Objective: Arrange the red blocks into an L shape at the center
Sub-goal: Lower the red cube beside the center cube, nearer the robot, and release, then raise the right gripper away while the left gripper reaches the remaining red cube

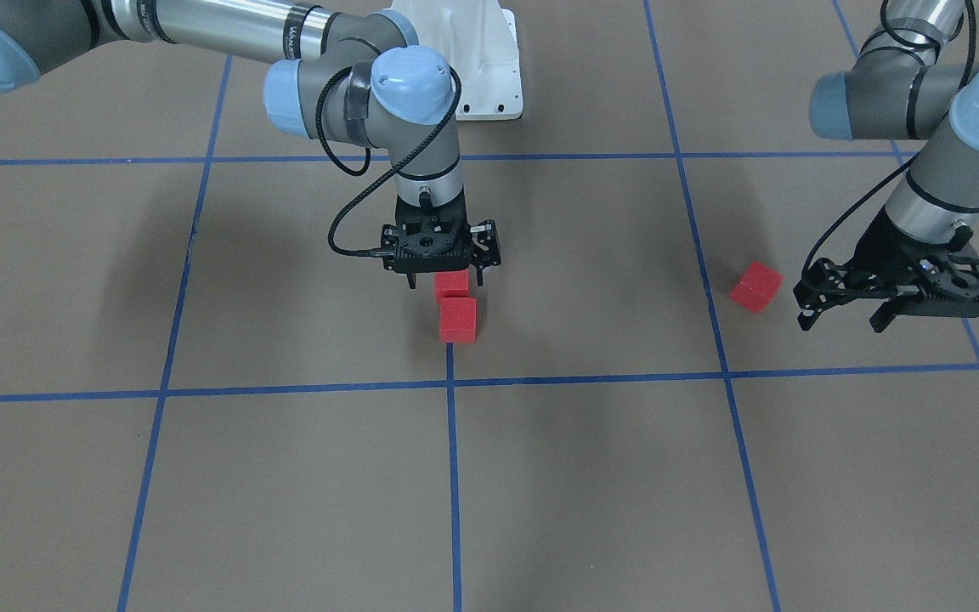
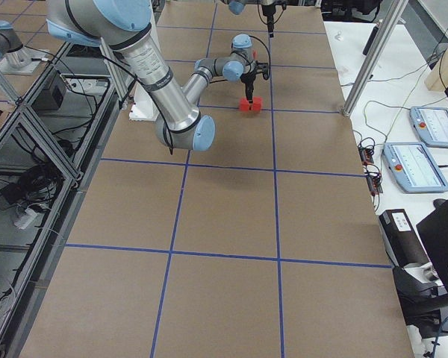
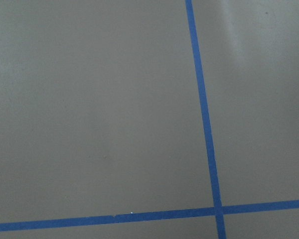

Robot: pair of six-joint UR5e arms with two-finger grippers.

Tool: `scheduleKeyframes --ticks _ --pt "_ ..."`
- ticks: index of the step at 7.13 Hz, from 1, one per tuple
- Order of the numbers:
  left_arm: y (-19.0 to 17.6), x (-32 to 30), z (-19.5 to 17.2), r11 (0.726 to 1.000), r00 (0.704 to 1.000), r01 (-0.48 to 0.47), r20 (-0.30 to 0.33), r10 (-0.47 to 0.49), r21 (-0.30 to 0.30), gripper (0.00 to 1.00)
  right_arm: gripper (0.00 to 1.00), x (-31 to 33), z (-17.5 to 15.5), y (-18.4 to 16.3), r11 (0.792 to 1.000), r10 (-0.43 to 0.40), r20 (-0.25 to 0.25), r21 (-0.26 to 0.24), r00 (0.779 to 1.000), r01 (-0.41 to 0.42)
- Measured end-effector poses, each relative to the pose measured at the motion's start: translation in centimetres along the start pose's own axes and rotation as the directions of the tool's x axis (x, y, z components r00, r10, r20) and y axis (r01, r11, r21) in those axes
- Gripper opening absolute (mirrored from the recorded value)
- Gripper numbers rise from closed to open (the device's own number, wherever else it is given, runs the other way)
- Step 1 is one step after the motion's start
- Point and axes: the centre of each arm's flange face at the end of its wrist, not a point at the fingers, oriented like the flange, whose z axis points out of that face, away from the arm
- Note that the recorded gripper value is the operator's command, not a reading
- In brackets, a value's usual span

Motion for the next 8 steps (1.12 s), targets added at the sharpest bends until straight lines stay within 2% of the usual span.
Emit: scheduleKeyframes --ticks 1,2,4,5,6,8 --pt "1.9 0.8 0.9 1.0 0.999 -0.013 -0.036 0.013 0.003 1.0 0.98 1.6 -1.4 -1.4 1.0 0.008 0.0 -0.015 1.0 -0.008" --pt "3.5 1.8 1.6 1.0 0.998 0.016 -0.057 -0.016 -0.005 1.0 0.98 3.7 -2.7 -2.6 1.0 0.007 -0.005 -0.023 1.0 -0.007" --pt "6.6 1.0 1.4 0.989 0.988 0.146 -0.043 -0.147 -0.017 1.0 0.98 7.3 -3.6 -4.6 0.999 0.021 -0.019 -0.028 1.0 -0.022" --pt "7.8 0.0 1.0 0.983 0.983 0.183 -0.026 -0.183 -0.011 1.0 0.98 8.2 -3.6 -5.1 0.999 0.028 -0.025 -0.028 0.999 -0.029" --pt "8.8 -0.3 1.1 0.988 0.988 0.151 -0.019 -0.151 -0.015 1.0 0.98 8.9 -3.4 -5.2 0.999 0.028 -0.03 -0.029 0.999 -0.029" --pt "9.4 1.1 1.7 1.0 0.999 -0.021 -0.032 0.021 -0.023 1.0 0.98 10.3 -2.9 -5.5 1.0 -0.003 -0.043 -0.03 0.999 0.002"
